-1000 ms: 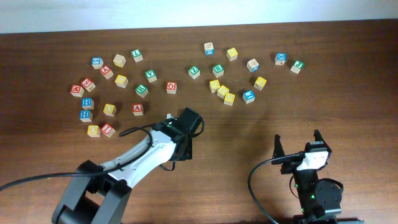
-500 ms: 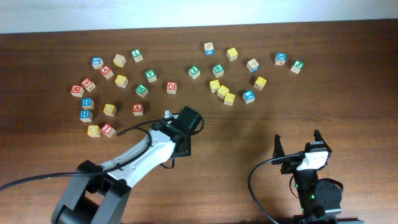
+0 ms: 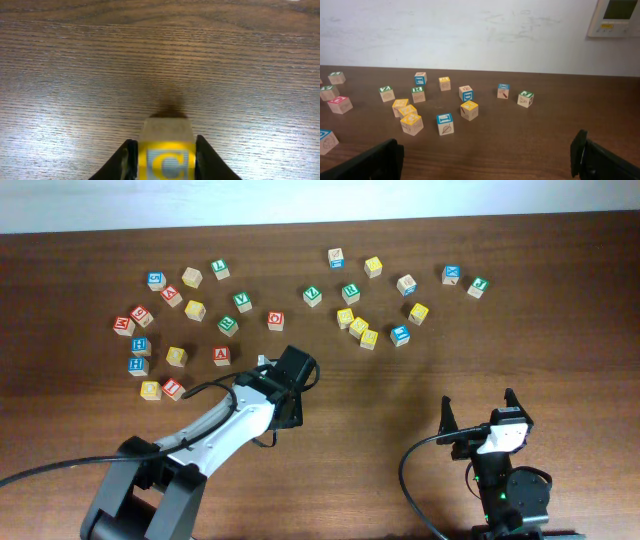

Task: Spell out CVPR
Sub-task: 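Carry the C block forward and set it down, open gripper, then move left gripper to the green V block at upper left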

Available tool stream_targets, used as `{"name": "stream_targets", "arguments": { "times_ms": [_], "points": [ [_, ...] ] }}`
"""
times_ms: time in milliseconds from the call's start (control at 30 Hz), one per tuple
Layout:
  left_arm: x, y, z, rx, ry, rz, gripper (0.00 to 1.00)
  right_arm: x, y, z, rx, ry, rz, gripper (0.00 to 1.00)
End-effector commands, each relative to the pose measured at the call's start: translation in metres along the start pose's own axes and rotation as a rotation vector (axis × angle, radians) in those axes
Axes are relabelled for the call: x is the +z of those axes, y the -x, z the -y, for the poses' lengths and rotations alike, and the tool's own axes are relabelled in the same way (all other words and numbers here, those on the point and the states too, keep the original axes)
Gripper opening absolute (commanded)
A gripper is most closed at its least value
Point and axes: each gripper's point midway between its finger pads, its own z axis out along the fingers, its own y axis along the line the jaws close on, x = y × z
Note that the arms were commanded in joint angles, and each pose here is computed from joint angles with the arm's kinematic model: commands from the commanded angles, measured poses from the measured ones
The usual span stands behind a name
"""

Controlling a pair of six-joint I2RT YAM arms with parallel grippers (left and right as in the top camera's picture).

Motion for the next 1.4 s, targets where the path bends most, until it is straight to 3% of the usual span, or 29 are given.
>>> {"name": "stream_targets", "arguments": {
  "times_ms": [0,133,200,267,467,600,700,767,867,1233,1367],
  "points": [
    [0.000,-0.002,0.000,0.000,-0.006,-0.004,0.30,0.000,-0.003,0.003,0.007,-0.015,-0.006,0.99],
    [0.000,-0.001,0.000,0.007,-0.007,0.000,0.31,0.000,-0.003,0.003,0.008,-0.015,-0.006,0.98],
    [-0.003,0.005,0.003,0.031,-0.017,0.015,0.40,0.000,-0.003,0.003,0.008,-0.015,-0.006,0.98],
    [-0.017,0.017,0.008,0.061,-0.028,0.034,0.48,0.000,-0.003,0.003,0.008,-0.015,-0.006,0.98],
    [-0.084,0.073,0.012,0.052,-0.065,0.123,0.52,0.000,-0.003,0.003,0.008,-0.015,-0.006,0.98],
    [-0.126,0.143,-0.039,-0.099,-0.020,0.283,0.63,0.000,-0.003,0.003,0.008,-0.015,-0.006,0.98],
    [-0.120,0.164,-0.085,-0.223,0.014,0.312,0.73,0.000,-0.003,0.003,0.008,-0.015,-0.006,0.98],
    [-0.111,0.166,-0.110,-0.278,0.043,0.295,0.73,0.000,-0.003,0.003,0.008,-0.015,-0.006,0.98],
    [-0.093,0.166,-0.126,-0.310,0.073,0.254,1.00,0.000,-0.003,0.003,0.008,-0.015,-0.006,0.98],
    [-0.072,0.248,-0.115,-0.360,0.003,0.518,0.99,0.000,-0.003,0.003,0.008,-0.015,-0.006,0.98],
    [-0.074,0.272,-0.083,-0.126,-0.083,0.586,0.99,0.000,-0.003,0.003,0.008,-0.015,-0.006,0.98]
  ]
}}
